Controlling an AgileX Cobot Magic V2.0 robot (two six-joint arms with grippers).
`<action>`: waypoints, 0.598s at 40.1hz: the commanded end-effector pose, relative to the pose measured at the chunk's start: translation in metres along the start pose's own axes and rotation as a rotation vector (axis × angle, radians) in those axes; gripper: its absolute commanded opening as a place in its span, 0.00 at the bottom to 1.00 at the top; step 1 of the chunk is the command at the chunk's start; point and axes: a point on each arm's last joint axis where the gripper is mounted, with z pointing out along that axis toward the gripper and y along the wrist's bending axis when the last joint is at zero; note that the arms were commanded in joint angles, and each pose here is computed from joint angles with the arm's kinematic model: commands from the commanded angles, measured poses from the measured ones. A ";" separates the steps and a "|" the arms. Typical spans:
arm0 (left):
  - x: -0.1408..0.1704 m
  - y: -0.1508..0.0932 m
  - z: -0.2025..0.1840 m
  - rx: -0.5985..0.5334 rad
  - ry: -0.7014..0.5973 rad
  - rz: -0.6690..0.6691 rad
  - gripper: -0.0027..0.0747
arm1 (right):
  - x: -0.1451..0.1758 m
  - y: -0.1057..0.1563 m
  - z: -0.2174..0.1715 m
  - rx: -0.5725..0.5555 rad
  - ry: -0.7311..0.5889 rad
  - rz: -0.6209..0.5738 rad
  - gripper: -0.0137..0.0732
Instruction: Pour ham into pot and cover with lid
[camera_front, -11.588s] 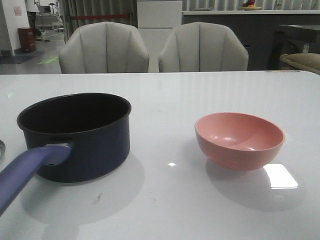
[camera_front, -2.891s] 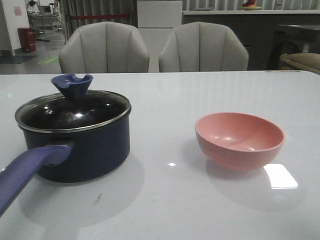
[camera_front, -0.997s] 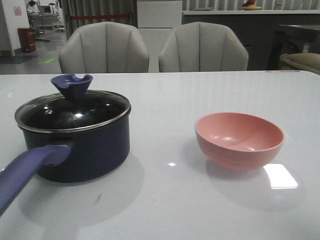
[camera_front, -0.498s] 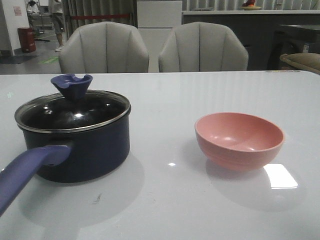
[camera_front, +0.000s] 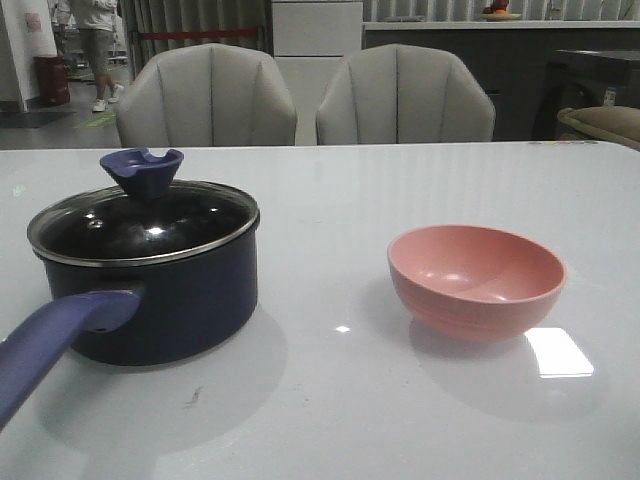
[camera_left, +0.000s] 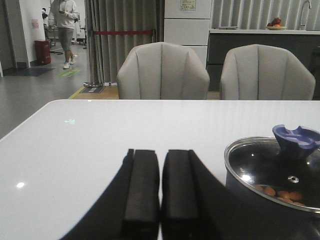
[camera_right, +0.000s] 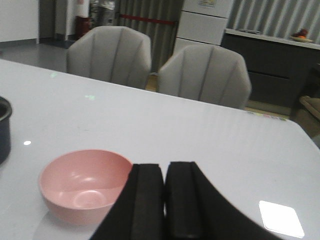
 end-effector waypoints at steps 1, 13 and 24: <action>-0.001 0.000 -0.001 0.008 -0.074 -0.012 0.18 | -0.005 -0.005 -0.004 0.082 -0.106 0.050 0.34; -0.001 0.000 -0.001 0.008 -0.074 -0.012 0.18 | 0.010 -0.004 -0.001 0.093 -0.103 0.080 0.34; -0.001 0.000 -0.001 0.006 -0.075 -0.012 0.18 | 0.010 -0.004 -0.001 0.089 -0.108 0.113 0.34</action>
